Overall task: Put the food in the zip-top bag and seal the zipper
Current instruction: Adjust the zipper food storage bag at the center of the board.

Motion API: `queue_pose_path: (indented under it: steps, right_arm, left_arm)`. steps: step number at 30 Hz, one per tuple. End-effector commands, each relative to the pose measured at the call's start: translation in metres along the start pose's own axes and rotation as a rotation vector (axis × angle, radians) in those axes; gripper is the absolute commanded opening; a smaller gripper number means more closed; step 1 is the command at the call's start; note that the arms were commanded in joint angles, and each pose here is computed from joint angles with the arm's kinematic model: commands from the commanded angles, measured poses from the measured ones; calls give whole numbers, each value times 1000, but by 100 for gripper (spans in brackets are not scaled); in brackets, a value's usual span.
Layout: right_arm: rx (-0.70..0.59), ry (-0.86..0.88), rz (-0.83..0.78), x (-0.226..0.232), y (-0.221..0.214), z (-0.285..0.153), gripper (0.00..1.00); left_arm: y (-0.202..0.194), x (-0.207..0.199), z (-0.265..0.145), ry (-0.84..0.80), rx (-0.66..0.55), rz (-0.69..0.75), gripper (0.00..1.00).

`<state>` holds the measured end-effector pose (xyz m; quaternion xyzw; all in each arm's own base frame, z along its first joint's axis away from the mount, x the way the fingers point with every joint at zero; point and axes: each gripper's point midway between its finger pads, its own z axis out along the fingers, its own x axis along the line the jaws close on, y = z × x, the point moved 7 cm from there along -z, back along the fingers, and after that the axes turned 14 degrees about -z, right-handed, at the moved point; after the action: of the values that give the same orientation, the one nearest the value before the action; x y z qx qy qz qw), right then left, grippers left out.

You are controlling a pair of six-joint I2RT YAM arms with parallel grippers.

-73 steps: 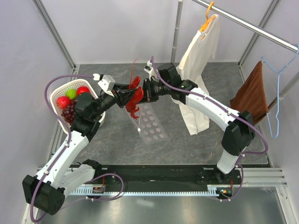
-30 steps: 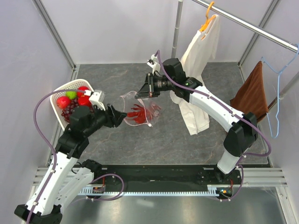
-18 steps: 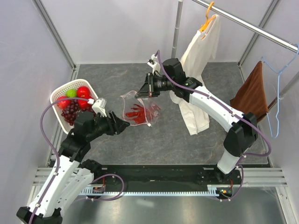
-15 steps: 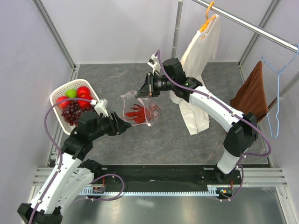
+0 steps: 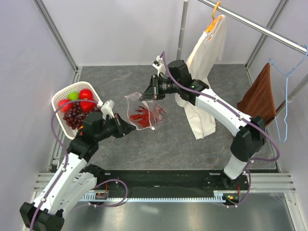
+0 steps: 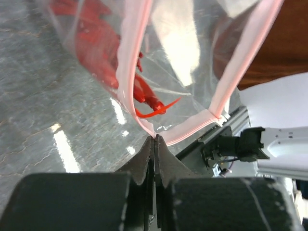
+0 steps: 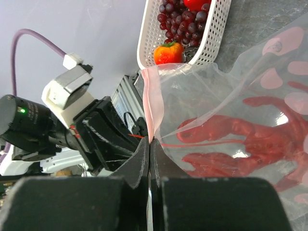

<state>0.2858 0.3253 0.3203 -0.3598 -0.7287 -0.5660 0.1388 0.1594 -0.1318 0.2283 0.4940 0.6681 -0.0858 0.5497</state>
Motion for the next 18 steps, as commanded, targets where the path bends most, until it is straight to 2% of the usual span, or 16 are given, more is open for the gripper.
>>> queue_pose_path:
  steps: [1,6,8,13,17,18]
  right_arm:
    - [-64,10,-130,20,18,-20,0]
    - [-38,-141,-377,29,34,-55,0]
    - [-42,-217,-443,31,39,-70,0]
    - [-22,-323,-516,45,41,-106,0]
    - [11,-309,-482,50,27,-115,0]
    - [31,-298,-447,44,18,-109,0]
  left_arm:
    - [9,-40,-16,-188,43,123,2]
    - [26,-95,-46,-364,57,307,2]
    - [30,-108,-56,-390,74,325,2]
    - [33,-109,-65,-445,162,234,2]
    - [47,-94,-58,-358,117,148,2]
    - [58,-85,-53,-317,89,83,2]
